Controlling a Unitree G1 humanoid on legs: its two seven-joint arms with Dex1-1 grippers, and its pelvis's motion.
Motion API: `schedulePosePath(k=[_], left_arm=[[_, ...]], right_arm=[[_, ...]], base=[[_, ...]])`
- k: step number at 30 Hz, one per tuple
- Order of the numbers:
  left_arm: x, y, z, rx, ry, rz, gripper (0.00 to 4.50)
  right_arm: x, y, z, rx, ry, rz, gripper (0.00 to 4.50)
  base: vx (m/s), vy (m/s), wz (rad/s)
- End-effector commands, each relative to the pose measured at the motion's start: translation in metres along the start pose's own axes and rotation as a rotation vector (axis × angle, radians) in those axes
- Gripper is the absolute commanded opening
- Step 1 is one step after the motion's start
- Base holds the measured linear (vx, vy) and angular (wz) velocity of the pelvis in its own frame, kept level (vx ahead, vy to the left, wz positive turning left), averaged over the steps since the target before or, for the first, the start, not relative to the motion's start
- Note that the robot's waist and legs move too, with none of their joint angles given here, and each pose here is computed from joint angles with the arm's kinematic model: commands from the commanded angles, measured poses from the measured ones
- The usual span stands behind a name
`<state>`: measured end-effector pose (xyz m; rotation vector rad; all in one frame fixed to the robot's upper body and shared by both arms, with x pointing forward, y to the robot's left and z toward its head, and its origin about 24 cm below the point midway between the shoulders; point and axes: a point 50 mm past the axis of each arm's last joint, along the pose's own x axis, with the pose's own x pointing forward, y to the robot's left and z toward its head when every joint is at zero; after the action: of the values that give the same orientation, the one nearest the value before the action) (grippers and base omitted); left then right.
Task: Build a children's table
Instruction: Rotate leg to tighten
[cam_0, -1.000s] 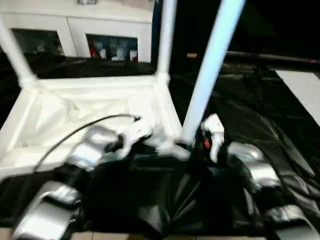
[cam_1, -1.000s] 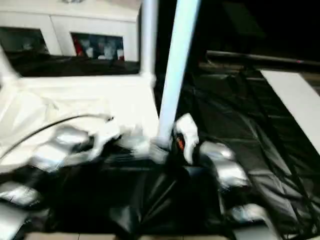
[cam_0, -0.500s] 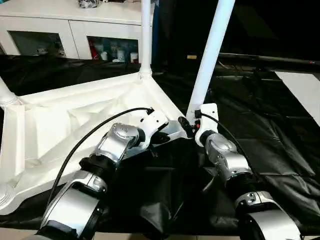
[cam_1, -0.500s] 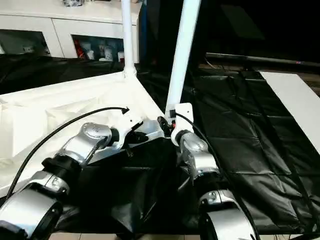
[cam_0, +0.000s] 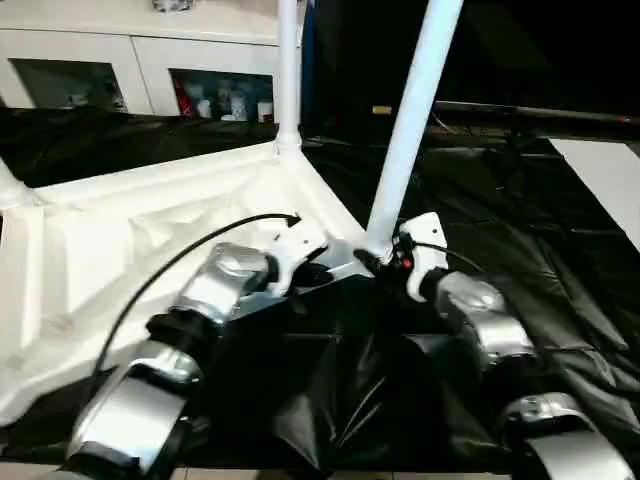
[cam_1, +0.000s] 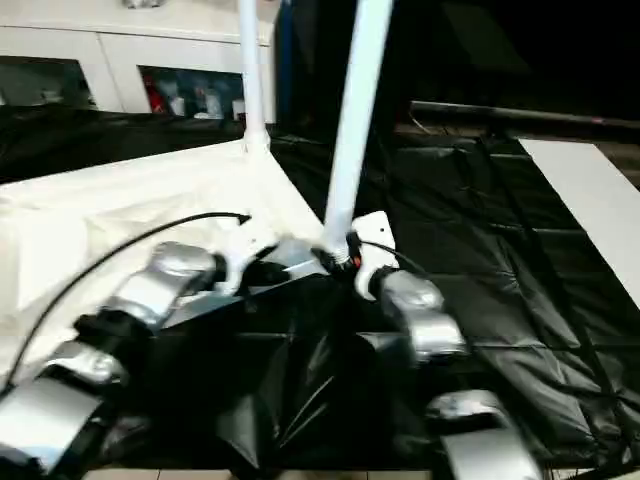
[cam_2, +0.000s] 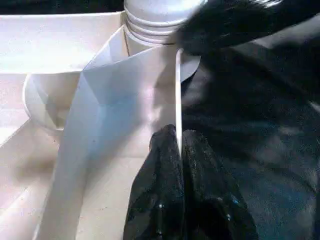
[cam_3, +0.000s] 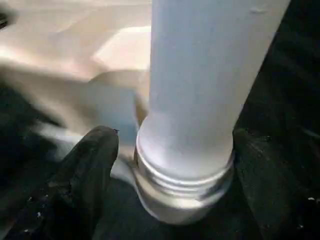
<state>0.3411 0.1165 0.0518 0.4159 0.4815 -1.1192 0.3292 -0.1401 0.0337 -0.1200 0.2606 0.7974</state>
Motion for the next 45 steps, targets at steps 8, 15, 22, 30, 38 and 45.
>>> schedulePosePath(k=[8, 15, 22, 30, 38, 45], left_arm=[[-0.025, -0.028, -0.024, 0.070, 0.028, -0.362, 0.00], [-0.031, -0.029, -0.025, 0.068, 0.024, -0.370, 0.00], [-0.032, -0.031, -0.025, 0.064, 0.022, -0.378, 0.00], [-0.033, -0.031, -0.026, 0.058, 0.027, -0.378, 0.00], [-0.015, -0.020, -0.027, -0.021, 0.043, -0.177, 0.00], [0.018, -0.011, -0.017, -0.148, 0.042, 0.091, 0.00]], right_arm=[[-0.027, 0.009, 0.005, -0.083, 0.031, 0.344, 3.70], [-0.029, 0.016, 0.001, -0.075, 0.066, 0.424, 3.70], [-0.030, 0.017, 0.002, -0.051, 0.056, 0.444, 3.03], [-0.031, 0.018, 0.000, -0.035, 0.055, 0.443, 2.73], [-0.007, 0.002, -0.012, 0.036, 0.049, 0.041, 2.68], [0.014, 0.000, -0.027, 0.282, 0.056, -0.417, 2.67]], base=[[0.000, 0.000, 0.00], [0.000, 0.000, 0.00], [0.000, 0.000, 0.00], [0.000, 0.000, 0.00], [0.000, 0.000, 0.00], [0.000, 0.000, 0.00]])
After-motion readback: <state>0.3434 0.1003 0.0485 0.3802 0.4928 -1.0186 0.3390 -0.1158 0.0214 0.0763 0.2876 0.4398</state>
